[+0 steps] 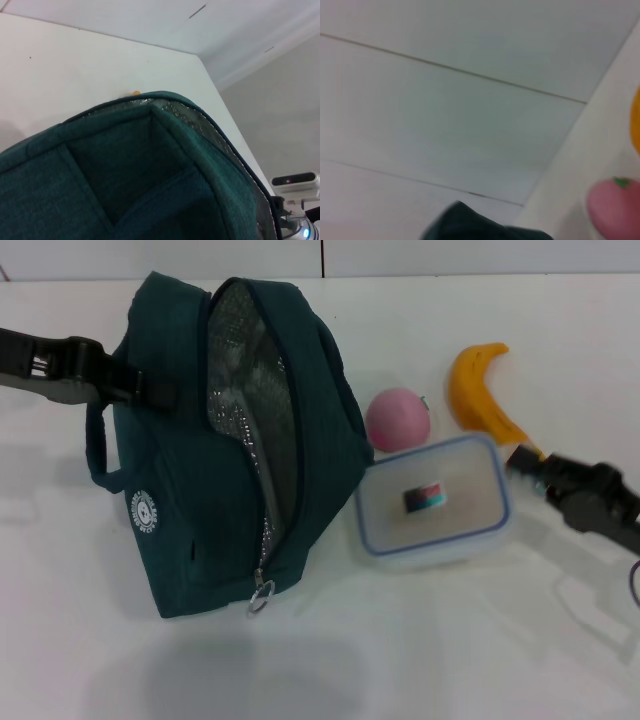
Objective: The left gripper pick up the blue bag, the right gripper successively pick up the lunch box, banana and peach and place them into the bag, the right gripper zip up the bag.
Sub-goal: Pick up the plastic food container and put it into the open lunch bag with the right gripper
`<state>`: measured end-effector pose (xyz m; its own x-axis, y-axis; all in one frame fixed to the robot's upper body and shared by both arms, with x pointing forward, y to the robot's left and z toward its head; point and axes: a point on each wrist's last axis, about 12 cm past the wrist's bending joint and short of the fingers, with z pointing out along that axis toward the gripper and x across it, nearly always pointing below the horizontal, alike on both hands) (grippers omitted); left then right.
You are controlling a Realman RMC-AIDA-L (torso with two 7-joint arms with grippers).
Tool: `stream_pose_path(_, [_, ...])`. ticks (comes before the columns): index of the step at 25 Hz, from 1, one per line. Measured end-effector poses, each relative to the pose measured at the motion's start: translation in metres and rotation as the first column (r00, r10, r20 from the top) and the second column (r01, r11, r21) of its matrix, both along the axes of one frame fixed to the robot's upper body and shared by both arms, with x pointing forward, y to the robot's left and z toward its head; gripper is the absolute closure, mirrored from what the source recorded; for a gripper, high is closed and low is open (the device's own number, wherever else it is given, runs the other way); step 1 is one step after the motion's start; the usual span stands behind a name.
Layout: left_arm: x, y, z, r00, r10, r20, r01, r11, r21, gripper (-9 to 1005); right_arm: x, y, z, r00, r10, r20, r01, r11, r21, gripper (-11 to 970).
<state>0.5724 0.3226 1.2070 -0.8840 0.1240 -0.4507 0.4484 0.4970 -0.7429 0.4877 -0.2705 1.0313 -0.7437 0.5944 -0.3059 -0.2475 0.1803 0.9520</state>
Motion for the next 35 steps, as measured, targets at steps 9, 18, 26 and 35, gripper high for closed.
stream_pose_path(9, [-0.001,0.0,0.0,1.0,-0.01,-0.005,0.01,1.0,-0.001,962,-0.002,-0.01,0.022,0.989,-0.071,0.129,0.05,0.987,0.154,867])
stream_pose_path(18, [-0.002,-0.008,0.002,0.999,-0.05,-0.013,0.049,0.999,-0.02,962,0.0,-0.024,0.046,0.959,-0.166,0.228,0.088,0.945,0.316,868])
stream_pose_path(26, [0.003,-0.022,0.0,0.996,-0.079,-0.04,0.077,0.995,-0.06,963,0.019,-0.019,0.07,0.941,-0.158,0.301,0.019,0.909,0.416,868])
stream_pose_path(35, [0.01,-0.043,0.001,0.993,-0.116,-0.037,0.114,0.992,-0.061,963,0.05,0.012,0.097,0.931,-0.058,0.36,-0.118,0.886,0.449,868])
